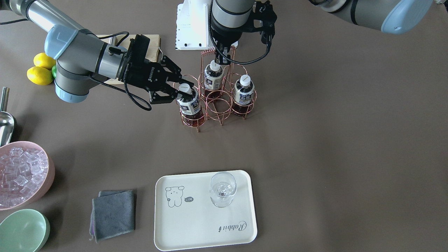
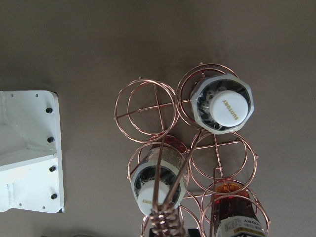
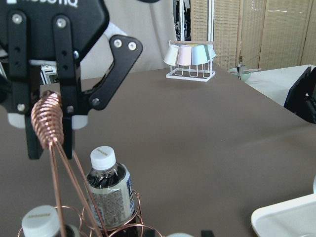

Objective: Take tea from basket to plate

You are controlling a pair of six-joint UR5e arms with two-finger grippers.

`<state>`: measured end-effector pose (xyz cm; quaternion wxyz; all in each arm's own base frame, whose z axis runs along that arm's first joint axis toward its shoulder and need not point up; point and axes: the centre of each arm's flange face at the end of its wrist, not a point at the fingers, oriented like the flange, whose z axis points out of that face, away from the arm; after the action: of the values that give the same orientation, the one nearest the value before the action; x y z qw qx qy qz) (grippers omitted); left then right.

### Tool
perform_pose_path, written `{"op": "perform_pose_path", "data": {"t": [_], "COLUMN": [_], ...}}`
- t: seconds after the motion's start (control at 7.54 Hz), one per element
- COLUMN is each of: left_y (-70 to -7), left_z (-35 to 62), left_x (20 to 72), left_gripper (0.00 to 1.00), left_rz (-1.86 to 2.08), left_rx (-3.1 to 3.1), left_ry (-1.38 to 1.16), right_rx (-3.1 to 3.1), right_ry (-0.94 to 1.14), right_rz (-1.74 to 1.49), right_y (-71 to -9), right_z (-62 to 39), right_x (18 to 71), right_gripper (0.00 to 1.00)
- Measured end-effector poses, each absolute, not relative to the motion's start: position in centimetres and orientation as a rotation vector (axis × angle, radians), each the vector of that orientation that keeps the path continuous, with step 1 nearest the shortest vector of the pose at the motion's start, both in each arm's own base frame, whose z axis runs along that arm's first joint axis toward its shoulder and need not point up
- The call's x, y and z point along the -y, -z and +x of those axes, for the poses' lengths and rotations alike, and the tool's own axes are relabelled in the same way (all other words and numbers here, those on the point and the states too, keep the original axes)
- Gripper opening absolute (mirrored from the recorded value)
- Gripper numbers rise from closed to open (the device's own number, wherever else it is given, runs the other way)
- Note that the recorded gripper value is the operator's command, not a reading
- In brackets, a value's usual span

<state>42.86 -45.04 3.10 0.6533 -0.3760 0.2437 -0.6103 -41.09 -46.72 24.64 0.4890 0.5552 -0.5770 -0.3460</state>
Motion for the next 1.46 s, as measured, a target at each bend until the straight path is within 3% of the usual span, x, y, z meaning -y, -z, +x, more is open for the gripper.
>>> {"op": "perform_pose_path", "data": {"t": [0.93,1.46], "left_y": [-2.8,-2.9], "left_z": [42.8,43.0], "left_x": [45.0,45.2], "left_gripper": [0.00,0.00], "left_rz": [-0.853,-0.853], "left_rx": [-0.551,-0.543], "left_ry": [1.384,1.388], "right_rx": [1.392,1.200], "right_ry": [0.741,0.619], "right_rz": [1.325,1.348], "right_y": [-16.3,-18.8], "right_z": [-31.3,-28.2], "right_x": [52.6,61.9], "right_gripper": [0.00,0.00]}}
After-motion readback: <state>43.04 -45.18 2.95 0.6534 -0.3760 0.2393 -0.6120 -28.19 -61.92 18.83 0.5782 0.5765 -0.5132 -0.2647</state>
